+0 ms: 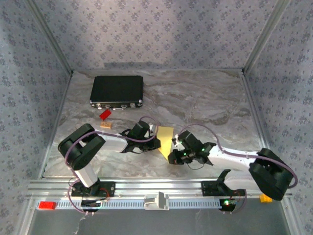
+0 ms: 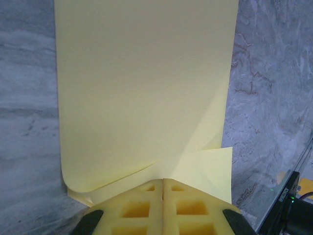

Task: Fold a paper plane with a square sheet of paper (pick it up from the middle)
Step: Third fold the triangle at the center of the table.

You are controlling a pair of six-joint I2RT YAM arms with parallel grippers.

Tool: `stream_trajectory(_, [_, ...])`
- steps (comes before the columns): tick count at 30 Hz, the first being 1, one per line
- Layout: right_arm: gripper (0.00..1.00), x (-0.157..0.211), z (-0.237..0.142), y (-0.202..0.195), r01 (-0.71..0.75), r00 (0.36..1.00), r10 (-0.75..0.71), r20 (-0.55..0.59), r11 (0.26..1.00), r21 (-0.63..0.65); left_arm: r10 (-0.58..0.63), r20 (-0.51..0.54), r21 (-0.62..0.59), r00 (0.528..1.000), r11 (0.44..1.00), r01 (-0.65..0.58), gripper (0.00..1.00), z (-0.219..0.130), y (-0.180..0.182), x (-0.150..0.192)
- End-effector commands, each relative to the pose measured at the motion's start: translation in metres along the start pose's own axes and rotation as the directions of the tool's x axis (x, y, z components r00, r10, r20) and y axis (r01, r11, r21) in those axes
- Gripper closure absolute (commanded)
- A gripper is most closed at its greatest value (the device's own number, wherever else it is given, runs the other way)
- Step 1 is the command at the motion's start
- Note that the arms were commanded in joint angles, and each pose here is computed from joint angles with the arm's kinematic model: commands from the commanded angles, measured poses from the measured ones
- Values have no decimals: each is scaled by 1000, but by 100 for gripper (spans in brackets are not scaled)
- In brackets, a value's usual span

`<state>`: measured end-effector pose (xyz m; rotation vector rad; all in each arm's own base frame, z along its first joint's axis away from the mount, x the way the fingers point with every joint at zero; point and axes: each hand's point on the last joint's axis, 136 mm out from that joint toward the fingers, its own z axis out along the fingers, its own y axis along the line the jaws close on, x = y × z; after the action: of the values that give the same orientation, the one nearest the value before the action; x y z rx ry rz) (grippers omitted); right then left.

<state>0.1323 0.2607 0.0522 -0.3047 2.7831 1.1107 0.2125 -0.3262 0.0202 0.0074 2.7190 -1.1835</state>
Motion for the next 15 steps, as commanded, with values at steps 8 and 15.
stream_trajectory(8, [96, -45, 16, 10, -40, 999, 39, 12, 998, 49, -11, -4, -68, 1000, 998, 11, 100, 2, 18, 6])
stream_trajectory(15, [97, -40, 34, -11, -74, 996, 80, -50, 991, 113, -9, -6, -61, 1000, 998, 8, 100, 2, 16, 5])
